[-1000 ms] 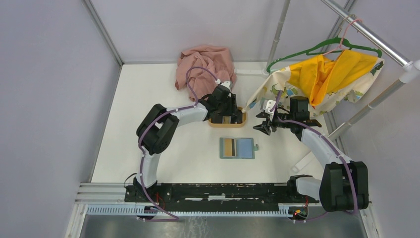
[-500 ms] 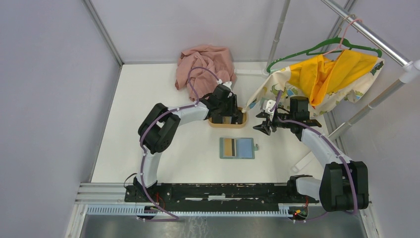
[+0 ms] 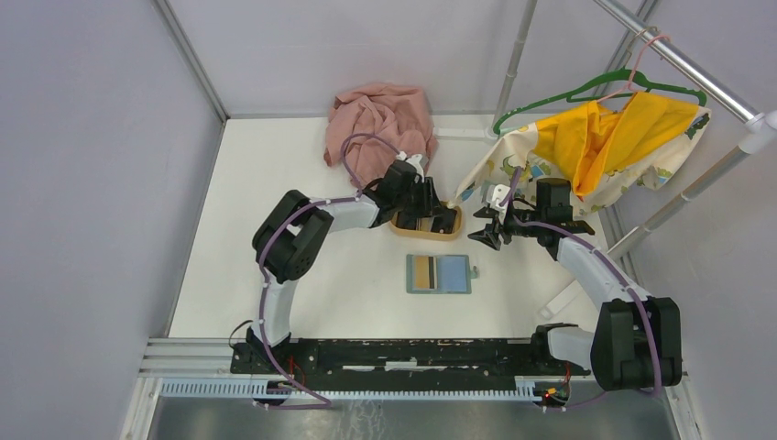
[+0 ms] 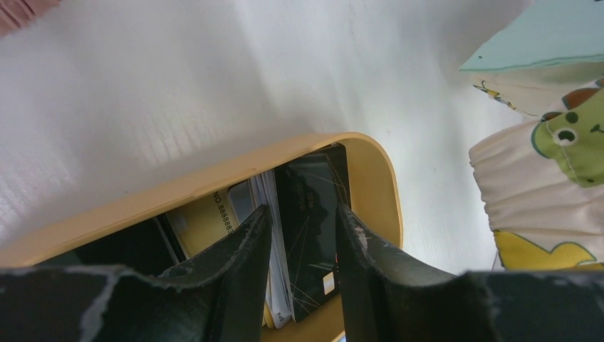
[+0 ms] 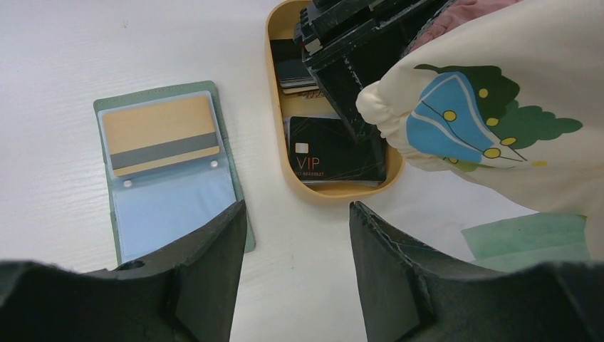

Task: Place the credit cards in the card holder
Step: Pick up the credit card from the storage box.

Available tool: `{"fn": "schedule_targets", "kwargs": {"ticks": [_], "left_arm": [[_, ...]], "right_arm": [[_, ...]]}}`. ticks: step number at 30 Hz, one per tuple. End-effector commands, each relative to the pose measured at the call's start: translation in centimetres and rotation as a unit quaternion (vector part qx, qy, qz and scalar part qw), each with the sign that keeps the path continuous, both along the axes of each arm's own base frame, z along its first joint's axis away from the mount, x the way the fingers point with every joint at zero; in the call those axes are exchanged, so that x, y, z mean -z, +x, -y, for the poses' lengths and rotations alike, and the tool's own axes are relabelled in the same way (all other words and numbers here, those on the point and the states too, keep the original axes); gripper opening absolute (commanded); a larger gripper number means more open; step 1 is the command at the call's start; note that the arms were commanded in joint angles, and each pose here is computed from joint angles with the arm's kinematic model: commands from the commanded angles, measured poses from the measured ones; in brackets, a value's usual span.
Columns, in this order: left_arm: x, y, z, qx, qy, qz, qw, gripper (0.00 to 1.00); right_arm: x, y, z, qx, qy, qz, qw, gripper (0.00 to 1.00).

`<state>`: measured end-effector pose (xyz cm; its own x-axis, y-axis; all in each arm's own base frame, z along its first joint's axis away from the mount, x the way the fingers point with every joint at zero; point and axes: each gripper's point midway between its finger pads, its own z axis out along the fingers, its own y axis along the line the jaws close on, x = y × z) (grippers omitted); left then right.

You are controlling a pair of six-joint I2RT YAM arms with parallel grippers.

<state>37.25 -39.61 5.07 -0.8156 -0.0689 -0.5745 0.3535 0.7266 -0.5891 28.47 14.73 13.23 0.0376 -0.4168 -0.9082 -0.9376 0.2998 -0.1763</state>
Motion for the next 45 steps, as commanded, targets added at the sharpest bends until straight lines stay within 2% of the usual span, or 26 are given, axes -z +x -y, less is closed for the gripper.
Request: {"fn": "schedule_targets", "kwargs": {"ticks": [1,11,28,45], "left_arm": [[-5.6,-0.2,1.9,0.022,-0.102,0.025,0.994,0.44],[-7.2,-1.1,2.5,0.048,-0.164,0.028,0.985,0.38],[-7.5,-1.9,3.5,0.09,-0.196,0.012,0.976,0.37],[-4.4,-1.6,4.2,0.093,-0.137,-0.013,0.986,0.37]], "right_arm": [[-0.3,0.2,-0.2,-0.009,0.009,0.01,1.0,0.61],[-0.3,0.1,-0.3,-0.01,0.009,0.008,1.0,0.61],[-0.3,0.2,-0.2,-0.009,0.009,0.007,1.0,0.61],[-0.1,0.2,-0.2,-0.009,0.01,0.004,1.0,0.61]]}}
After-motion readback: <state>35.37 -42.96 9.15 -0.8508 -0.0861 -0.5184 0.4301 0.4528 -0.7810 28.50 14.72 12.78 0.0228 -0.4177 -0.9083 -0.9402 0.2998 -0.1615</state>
